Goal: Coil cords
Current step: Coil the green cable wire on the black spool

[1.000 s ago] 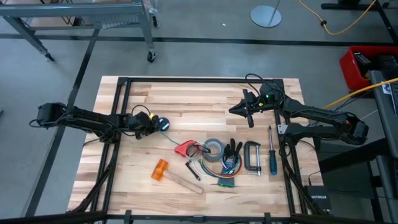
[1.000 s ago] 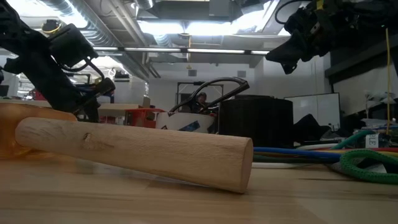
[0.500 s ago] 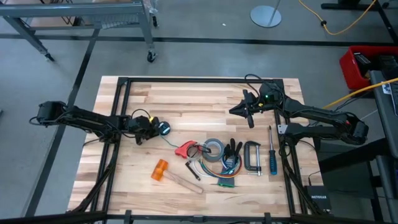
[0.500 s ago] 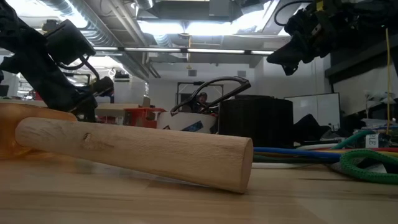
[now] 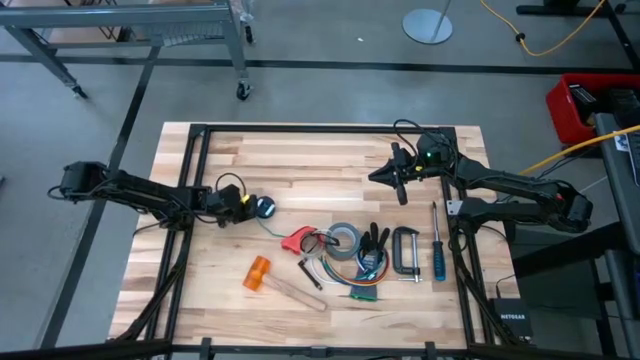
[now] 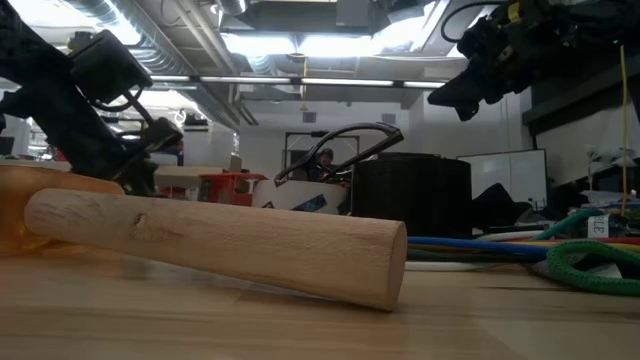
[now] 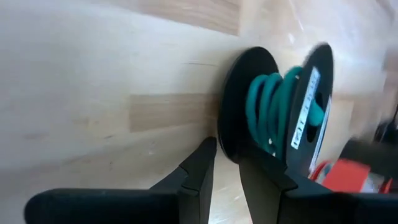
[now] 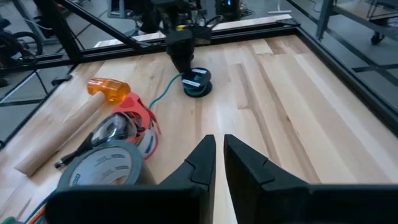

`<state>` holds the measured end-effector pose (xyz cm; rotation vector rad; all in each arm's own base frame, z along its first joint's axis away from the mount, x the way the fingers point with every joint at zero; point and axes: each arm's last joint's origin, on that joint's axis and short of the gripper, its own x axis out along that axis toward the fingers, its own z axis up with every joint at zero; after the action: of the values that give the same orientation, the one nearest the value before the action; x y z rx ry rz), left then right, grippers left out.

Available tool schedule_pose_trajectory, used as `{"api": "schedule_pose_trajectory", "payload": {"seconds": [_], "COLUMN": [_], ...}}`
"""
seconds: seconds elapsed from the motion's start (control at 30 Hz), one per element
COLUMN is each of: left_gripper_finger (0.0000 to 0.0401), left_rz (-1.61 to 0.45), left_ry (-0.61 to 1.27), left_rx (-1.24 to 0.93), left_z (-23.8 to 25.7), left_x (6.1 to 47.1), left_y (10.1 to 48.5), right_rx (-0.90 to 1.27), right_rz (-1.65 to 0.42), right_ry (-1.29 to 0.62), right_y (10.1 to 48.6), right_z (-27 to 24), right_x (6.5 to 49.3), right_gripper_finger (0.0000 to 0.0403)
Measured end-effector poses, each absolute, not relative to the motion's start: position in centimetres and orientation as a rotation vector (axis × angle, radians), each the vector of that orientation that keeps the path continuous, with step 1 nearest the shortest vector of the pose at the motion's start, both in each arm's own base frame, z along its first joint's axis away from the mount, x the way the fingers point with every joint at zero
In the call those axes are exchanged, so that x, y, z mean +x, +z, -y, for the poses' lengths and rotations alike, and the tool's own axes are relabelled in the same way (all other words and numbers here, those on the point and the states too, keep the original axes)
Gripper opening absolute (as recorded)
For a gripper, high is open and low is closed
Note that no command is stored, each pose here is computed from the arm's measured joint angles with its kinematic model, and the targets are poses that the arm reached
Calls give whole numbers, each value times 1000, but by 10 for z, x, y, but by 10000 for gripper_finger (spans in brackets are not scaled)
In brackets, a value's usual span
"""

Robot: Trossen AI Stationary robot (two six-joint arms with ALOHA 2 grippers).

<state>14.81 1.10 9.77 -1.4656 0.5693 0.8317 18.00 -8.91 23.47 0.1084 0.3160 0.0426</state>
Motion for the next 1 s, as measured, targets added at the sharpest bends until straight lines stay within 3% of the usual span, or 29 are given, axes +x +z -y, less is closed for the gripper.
{"api": "schedule_pose_trajectory", "payload": {"seconds": [0.27,0.8,1.0], "left_gripper_finger": [70,69,36], "left_rz": [-633,-569,-548], "left_ry": [807,931,952], "left_rx": [-1367,-1554,-1635], "left_z": [-10,-10,-10], "left_x": [147,145,143], "left_y": [97,97,98], "right_rx": [116,124,131], "right_rz": [-338,-352,-364], "right_ry": [19,18,16], "right_y": [233,231,230], "right_z": [89,89,89], "right_x": [179,179,178], "right_gripper_finger": [37,37,37]}}
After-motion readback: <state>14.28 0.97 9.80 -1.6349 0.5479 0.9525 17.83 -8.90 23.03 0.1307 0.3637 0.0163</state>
